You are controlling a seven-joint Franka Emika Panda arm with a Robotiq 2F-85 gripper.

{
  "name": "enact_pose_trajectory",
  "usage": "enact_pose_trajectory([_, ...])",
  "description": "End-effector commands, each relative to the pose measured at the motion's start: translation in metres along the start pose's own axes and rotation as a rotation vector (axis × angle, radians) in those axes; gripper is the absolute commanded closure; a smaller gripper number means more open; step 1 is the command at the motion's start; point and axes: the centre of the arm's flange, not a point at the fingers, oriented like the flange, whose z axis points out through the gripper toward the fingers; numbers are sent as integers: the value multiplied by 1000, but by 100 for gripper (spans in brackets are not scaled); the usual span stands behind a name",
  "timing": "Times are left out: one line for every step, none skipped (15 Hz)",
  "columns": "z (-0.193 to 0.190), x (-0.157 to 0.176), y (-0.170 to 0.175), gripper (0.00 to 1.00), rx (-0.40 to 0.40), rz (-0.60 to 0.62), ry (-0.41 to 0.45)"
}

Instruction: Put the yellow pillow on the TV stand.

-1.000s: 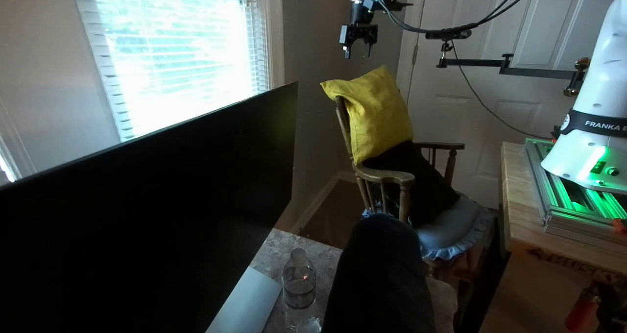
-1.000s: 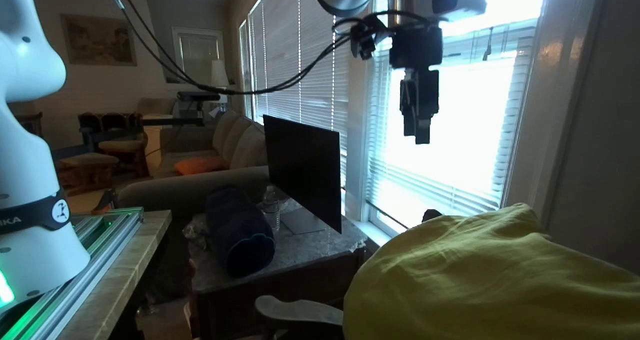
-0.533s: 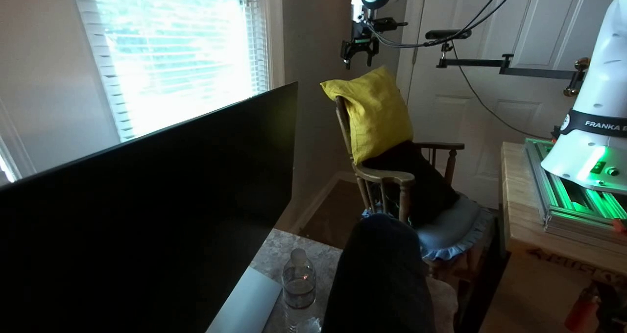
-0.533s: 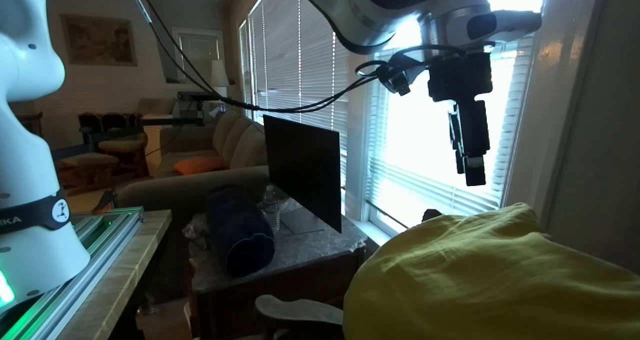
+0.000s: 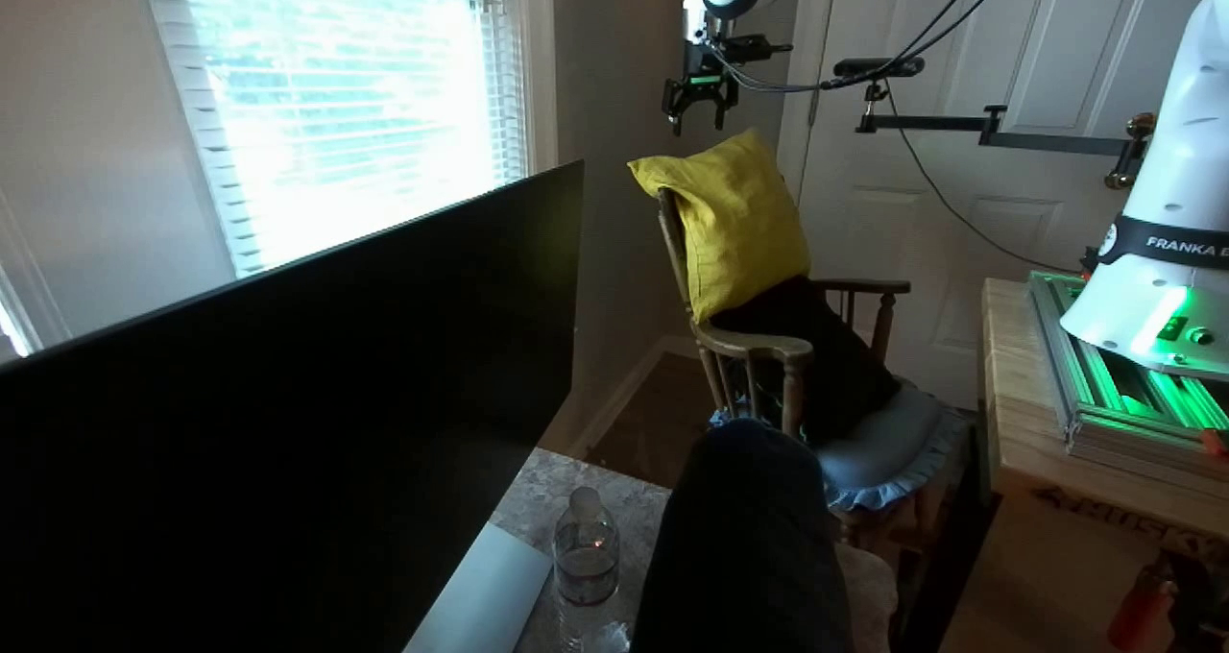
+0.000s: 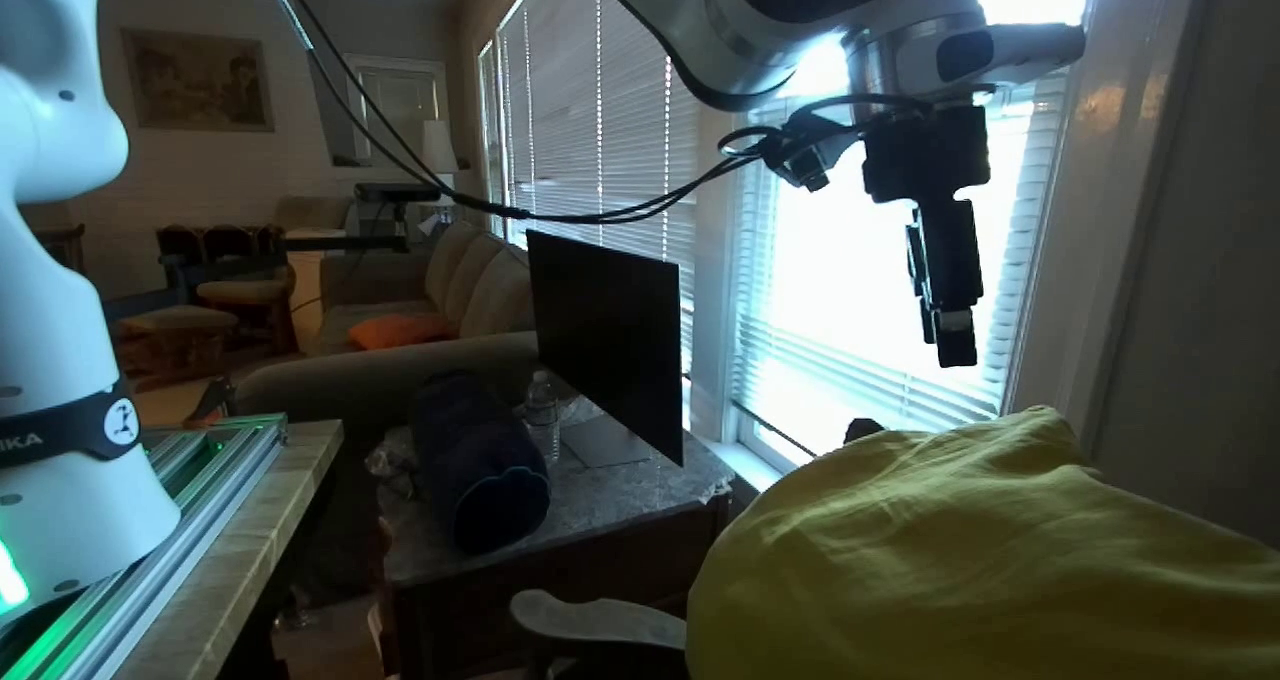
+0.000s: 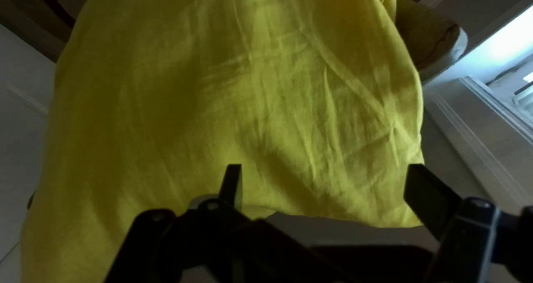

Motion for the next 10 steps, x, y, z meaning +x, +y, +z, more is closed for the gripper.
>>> enact_pose_trajectory([7, 14, -10, 0, 24, 44, 11])
enact_pose_trajectory([10, 17, -10, 0, 14, 53, 7])
enact_pose_trajectory([15, 21, -9, 0, 1, 69, 7])
enact_pose_trajectory([21, 26, -8, 0, -1, 87, 10])
enact_pose_trajectory([28, 32, -7, 0, -15, 108, 4])
enact_pose_trajectory([34, 37, -6, 0, -28, 127, -3])
enact_pose_trajectory([42, 41, -6, 0, -40, 142, -12])
enact_pose_trajectory([50, 45, -5, 0, -62, 150, -38])
enact_pose_trajectory([59, 47, -4, 0, -70, 152, -53])
enact_pose_trajectory([67, 49, -4, 0, -75, 146, -74])
